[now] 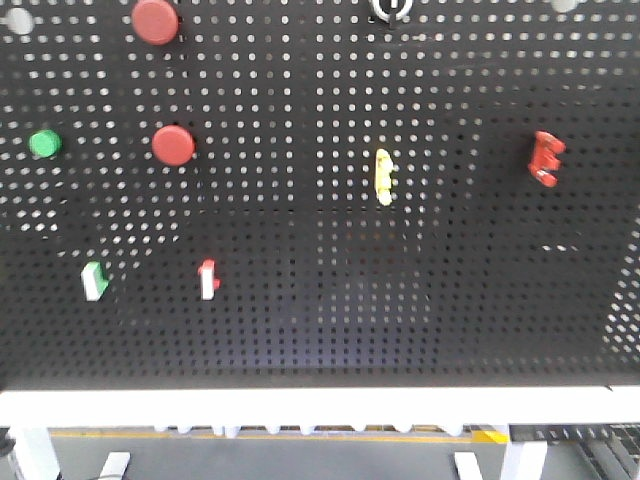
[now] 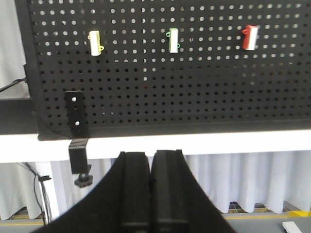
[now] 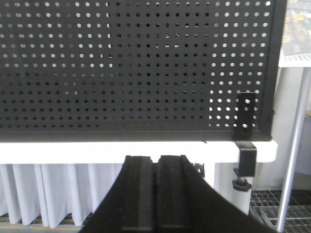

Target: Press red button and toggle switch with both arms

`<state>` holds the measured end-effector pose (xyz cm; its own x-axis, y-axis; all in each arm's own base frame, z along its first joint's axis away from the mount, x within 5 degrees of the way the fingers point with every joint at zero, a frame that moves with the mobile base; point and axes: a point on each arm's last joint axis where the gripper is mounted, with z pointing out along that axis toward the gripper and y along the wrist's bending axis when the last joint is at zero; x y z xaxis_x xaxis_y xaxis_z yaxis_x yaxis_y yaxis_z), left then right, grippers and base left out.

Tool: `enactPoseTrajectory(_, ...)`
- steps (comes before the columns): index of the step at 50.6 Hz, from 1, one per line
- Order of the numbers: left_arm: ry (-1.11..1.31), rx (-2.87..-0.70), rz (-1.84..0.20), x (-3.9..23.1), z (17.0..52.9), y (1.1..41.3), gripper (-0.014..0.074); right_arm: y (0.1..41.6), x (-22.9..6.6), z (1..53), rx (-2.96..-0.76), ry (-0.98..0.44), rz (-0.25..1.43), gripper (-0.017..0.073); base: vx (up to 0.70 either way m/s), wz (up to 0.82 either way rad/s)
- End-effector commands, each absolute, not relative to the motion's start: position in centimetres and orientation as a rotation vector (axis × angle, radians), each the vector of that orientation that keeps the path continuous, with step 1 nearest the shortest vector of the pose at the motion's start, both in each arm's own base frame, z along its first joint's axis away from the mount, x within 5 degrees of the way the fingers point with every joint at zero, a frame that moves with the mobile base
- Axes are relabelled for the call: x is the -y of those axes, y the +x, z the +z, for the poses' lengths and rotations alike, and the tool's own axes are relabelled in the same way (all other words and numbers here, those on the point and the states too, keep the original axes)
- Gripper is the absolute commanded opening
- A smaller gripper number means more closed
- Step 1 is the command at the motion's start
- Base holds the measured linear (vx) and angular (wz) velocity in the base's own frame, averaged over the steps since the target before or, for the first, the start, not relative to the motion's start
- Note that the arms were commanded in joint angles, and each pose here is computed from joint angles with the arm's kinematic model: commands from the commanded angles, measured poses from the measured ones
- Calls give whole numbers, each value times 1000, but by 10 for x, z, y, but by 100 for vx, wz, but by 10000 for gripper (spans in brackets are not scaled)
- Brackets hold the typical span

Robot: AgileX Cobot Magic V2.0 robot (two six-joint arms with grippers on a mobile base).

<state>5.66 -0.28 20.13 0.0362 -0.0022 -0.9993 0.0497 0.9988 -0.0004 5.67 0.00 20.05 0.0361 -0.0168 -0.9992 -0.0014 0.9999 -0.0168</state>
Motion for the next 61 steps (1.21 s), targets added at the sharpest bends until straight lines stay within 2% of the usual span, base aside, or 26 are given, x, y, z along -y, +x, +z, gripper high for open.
enactPoseTrajectory(1,34,-1472,-43,3,198,56,1,56,0,205,-1455,-17,-19,-3,26,0)
enactPoseTrajectory(61,34,-1472,-43,3,198,56,1,56,0,205,-1455,-17,-19,-3,12,0)
